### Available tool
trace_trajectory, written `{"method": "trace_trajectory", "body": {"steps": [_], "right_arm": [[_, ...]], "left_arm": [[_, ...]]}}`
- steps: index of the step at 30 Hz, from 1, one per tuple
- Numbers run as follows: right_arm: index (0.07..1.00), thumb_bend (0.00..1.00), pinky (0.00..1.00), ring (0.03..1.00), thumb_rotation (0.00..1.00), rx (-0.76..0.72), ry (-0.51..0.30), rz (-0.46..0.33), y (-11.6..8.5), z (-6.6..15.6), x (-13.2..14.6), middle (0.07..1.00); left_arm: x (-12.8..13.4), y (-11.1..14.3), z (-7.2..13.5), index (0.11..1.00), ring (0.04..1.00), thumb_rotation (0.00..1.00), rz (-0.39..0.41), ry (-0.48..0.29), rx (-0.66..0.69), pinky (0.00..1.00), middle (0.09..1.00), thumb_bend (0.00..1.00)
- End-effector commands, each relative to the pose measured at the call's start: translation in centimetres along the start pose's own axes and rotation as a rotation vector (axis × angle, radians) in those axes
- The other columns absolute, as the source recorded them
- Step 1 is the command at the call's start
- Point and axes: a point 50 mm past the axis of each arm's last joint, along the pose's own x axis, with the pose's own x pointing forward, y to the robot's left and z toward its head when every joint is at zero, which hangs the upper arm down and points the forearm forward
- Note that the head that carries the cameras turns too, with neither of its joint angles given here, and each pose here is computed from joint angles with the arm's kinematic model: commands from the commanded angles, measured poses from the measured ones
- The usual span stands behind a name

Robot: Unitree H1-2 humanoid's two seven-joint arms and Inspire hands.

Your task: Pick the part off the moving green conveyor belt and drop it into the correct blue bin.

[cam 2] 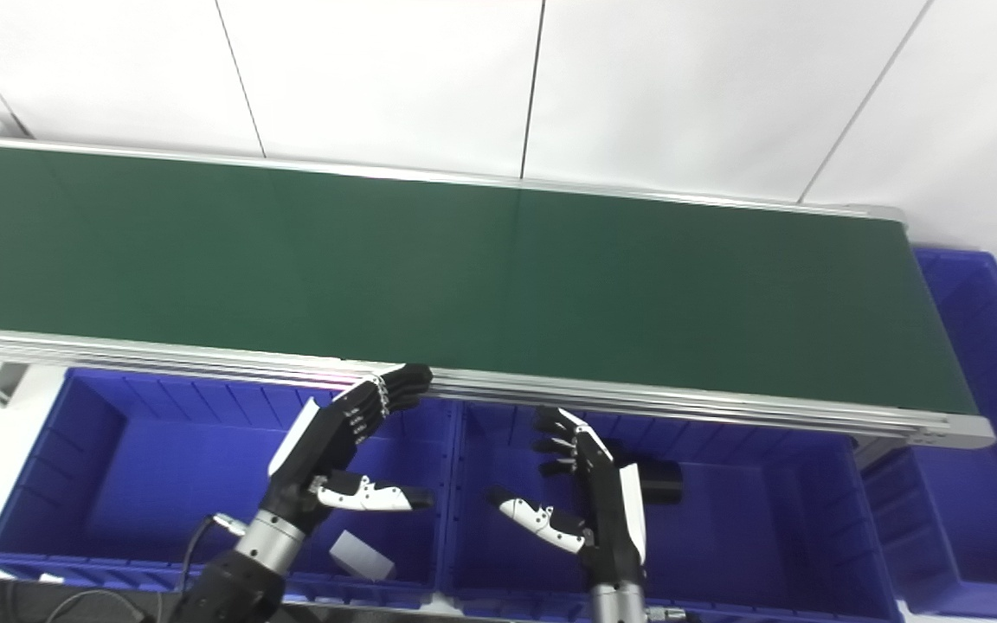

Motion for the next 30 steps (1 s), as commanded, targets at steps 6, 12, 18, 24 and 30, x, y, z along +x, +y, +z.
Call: {"method": "trace_trajectory", "body": {"steps": [6,12,18,24,30], "right_arm": [[0.835,0.62,0.56,0.698,0.13,0.027,-0.087,0.005,-0.6,1.0,0.4,0.796],[0.856,0.61,0.6,0.736,0.06,0.051,-0.085,0.041,-0.8,1.0,0.4,0.831],[0.86,0.65,0.6,0.737,0.13,0.048,-0.08,0.052,-0.8,0.8,0.3,0.832],[0.858,0.65,0.62,0.792,0.14,0.002,-0.077,0.017,-1.0,0.7,0.3,0.855],[0.845,0.66,0.64,0.784,0.16,-0.009,-0.067,-0.031,-1.5,0.5,-0.2,0.831]], "left_arm": [[0.8,-0.4,-0.3,0.797,0.838,0.0,0.076,-0.018,0.016,0.85,0.838,0.72],[0.6,-0.4,-0.7,0.783,0.813,0.0,0.09,-0.002,0.026,0.83,0.816,0.72],[0.2,-0.3,-0.6,0.752,0.771,0.0,0.129,-0.004,-0.009,0.78,0.783,0.74],[-0.2,-0.1,-0.9,0.751,0.758,0.0,0.17,0.004,-0.049,0.77,0.775,0.75],[0.0,-0.2,-1.0,0.741,0.738,0.0,0.165,0.004,-0.073,0.76,0.763,0.75]]}}
